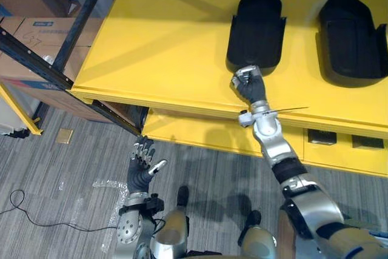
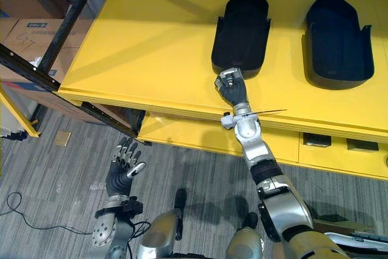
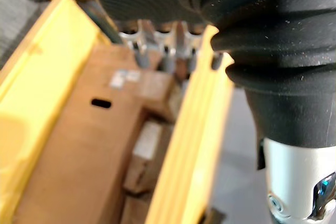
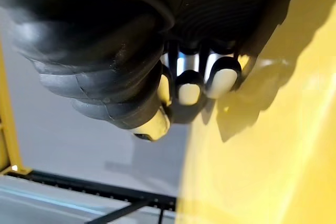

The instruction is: Walk over and take plastic housings, then place them on the shelf

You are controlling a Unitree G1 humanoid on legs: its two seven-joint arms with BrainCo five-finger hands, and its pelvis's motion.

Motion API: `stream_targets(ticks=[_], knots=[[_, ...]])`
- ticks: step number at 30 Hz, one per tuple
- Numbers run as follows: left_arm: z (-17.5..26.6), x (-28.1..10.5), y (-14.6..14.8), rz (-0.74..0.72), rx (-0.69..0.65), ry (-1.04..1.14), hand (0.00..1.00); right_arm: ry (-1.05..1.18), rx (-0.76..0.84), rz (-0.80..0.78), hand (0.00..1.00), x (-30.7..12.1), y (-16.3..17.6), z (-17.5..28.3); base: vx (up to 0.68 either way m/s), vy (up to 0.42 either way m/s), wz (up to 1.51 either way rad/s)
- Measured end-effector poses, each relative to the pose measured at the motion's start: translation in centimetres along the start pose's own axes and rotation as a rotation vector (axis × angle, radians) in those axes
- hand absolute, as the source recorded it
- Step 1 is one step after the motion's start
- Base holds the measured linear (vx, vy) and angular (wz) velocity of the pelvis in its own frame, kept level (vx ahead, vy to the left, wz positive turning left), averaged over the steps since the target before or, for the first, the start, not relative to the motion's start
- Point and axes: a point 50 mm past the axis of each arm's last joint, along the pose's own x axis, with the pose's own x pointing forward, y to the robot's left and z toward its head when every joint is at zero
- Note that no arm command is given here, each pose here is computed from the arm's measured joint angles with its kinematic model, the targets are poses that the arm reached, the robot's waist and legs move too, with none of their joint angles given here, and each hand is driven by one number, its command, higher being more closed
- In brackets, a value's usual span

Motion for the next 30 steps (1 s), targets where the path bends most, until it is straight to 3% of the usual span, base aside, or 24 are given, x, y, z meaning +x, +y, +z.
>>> stream_targets(ticks=[2, 3, 10, 16, 24, 30], knots=[[0.0, 0.0, 0.0, 0.000, -0.001, -0.001, 0.00, -0.006, 0.006, 0.001, 1.00, -0.2, 0.1, 0.1, 0.01, -0.006, -0.02], [0.0, 0.0, 0.0, -0.001, -0.001, -0.002, 0.00, -0.027, 0.035, 0.000, 0.00, -0.9, 0.5, 0.5, 0.02, -0.014, -0.05], [0.8, 0.2, -0.8, -0.034, -0.004, -0.046, 0.00, -0.154, 0.232, 0.022, 0.00, -8.3, 3.3, 5.1, 0.07, -0.020, -0.36], [0.8, 1.3, -2.5, -0.093, 0.031, -0.056, 0.00, -0.002, 0.207, -0.174, 0.00, -14.7, -1.5, 4.2, 0.11, 0.005, -0.89], [0.2, 2.3, -3.3, -0.111, 0.075, -0.048, 0.00, 0.316, 0.091, -0.485, 0.00, -22.1, -5.1, 1.5, -0.01, 0.019, -0.77], [-1.1, 1.7, -5.2, -0.161, 0.054, 0.004, 0.00, 0.335, 0.065, -0.632, 0.00, -25.3, -7.5, 1.9, -0.05, -0.023, -0.82]])
